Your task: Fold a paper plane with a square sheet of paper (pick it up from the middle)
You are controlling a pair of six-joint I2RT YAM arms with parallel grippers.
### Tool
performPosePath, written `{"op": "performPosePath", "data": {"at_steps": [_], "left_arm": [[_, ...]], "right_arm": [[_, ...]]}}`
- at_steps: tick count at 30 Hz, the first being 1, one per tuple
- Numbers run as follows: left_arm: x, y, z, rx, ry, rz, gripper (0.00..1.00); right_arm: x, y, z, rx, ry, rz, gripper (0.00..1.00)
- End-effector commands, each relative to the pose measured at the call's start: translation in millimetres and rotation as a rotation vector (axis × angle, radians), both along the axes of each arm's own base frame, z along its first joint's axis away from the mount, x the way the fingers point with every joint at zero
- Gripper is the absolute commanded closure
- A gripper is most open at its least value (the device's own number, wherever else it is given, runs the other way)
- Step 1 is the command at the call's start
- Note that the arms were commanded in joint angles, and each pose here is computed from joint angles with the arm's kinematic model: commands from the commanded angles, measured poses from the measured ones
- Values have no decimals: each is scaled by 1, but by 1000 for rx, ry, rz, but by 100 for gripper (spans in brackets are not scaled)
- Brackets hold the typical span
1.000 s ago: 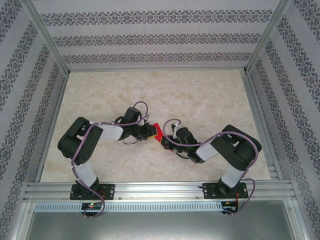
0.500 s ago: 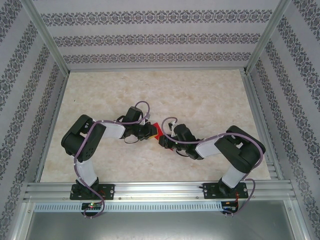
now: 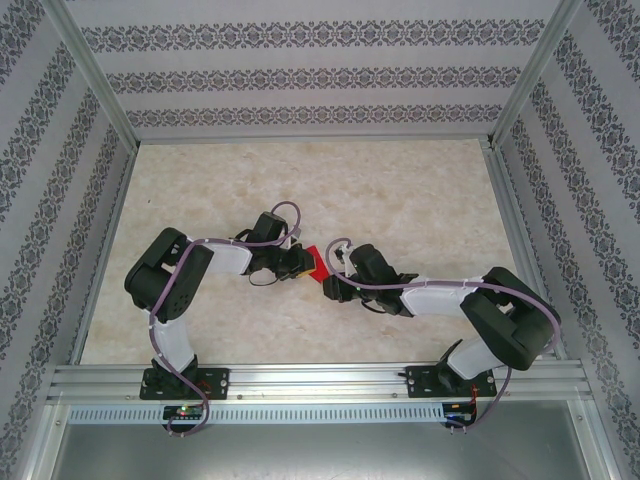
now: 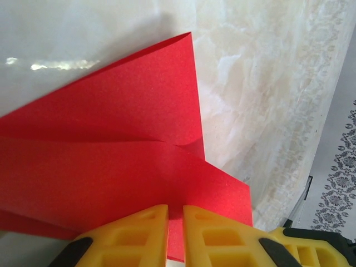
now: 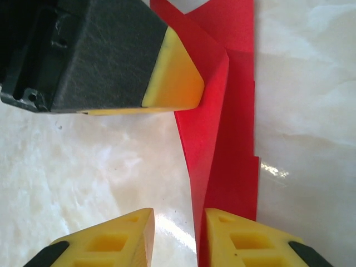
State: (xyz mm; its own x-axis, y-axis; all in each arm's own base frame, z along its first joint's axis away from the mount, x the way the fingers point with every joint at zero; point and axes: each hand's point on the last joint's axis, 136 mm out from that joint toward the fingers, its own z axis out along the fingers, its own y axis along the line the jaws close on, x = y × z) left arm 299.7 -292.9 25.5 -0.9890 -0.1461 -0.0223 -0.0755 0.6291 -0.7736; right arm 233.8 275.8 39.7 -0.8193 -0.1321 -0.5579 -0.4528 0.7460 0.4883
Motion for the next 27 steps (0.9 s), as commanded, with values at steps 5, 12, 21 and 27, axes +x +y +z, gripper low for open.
{"op": "performPosePath", "data": {"at_steps": [5, 12, 21, 27], "left_arm": [[-1, -3, -4, 30, -10, -25, 84], [-1, -2, -4, 41, -8, -33, 85], [1, -3, 0, 48, -20, -53, 84], [8, -13, 32, 9, -97, -105, 82]], "right_arm": [[-3, -2, -6, -39, 7, 53, 71], [-1, -7, -17, -85, -7, 56, 75], [0, -13, -18, -85, -9, 47, 90], [0, -9, -7, 22, 12, 28, 99]]}}
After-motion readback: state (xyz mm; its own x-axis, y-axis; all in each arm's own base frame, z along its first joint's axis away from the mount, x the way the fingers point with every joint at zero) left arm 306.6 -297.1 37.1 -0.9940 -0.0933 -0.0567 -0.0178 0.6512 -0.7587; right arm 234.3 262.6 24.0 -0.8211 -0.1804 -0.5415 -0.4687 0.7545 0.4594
